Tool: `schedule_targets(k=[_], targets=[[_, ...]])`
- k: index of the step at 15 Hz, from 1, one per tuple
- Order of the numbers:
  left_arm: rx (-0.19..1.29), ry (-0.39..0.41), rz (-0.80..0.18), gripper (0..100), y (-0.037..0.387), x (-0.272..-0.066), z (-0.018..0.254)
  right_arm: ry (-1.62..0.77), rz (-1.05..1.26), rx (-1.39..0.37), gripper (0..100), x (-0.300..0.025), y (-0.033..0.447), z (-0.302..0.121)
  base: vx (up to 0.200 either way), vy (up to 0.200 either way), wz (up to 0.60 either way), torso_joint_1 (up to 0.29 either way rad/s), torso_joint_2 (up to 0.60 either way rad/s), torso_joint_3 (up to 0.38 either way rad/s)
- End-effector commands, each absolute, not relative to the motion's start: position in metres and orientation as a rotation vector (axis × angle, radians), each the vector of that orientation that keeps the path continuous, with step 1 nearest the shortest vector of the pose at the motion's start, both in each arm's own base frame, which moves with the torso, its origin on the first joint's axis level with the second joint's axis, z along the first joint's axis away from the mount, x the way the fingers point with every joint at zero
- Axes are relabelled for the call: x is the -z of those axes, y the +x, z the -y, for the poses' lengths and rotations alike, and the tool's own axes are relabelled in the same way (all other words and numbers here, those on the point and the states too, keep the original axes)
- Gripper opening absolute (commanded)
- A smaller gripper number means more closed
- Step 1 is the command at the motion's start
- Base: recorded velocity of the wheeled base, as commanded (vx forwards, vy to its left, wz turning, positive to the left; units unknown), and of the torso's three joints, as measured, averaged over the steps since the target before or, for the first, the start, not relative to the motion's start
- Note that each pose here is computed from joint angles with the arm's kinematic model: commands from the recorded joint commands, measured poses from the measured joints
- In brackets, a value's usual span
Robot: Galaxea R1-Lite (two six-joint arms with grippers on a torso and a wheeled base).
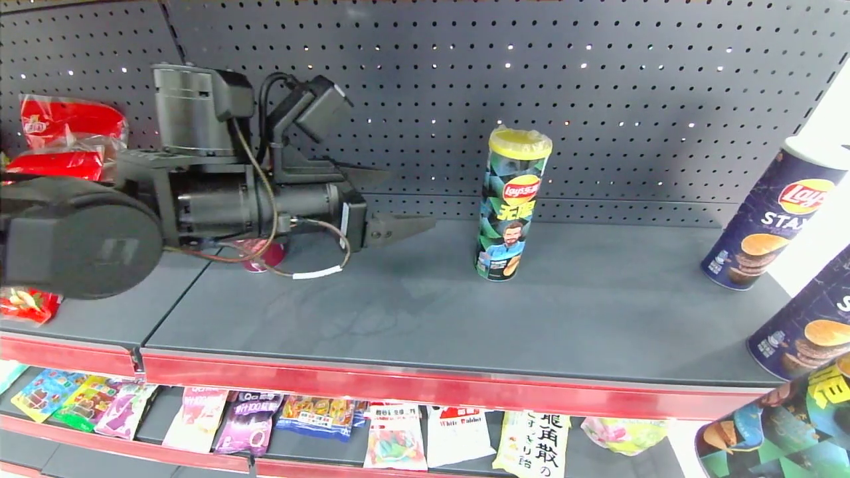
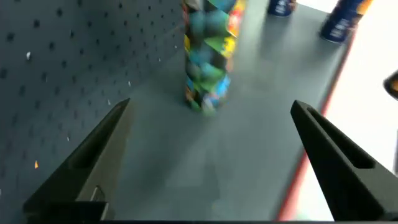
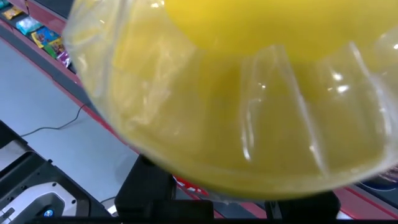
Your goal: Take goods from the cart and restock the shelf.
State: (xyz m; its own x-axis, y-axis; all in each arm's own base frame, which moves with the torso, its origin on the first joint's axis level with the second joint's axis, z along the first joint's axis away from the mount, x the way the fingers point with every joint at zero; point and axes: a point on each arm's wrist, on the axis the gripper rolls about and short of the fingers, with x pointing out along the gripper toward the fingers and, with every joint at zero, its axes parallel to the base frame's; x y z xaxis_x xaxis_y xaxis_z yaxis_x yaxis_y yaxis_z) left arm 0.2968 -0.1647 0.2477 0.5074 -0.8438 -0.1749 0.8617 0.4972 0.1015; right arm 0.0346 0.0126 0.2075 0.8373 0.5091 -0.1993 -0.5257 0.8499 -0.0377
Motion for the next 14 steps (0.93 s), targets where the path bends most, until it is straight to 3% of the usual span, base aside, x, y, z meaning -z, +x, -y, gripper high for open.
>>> schedule_targets(k=[1, 14], targets=[[1.054, 0.188, -0.126, 100, 0.334, -0.229, 0.193, -0.092, -0.189, -0.546, 0, -0.207, 0.035, -0.013, 0.0, 0.0, 0.0, 0.0, 0.0, 0.0], [1.119, 0.193, -0.053, 100, 0.376, -0.216, 0.253, -0.093, -0.198, -0.527, 0, -0.204, 0.035, -0.012, 0.0, 0.0, 0.0, 0.0, 0.0, 0.0]])
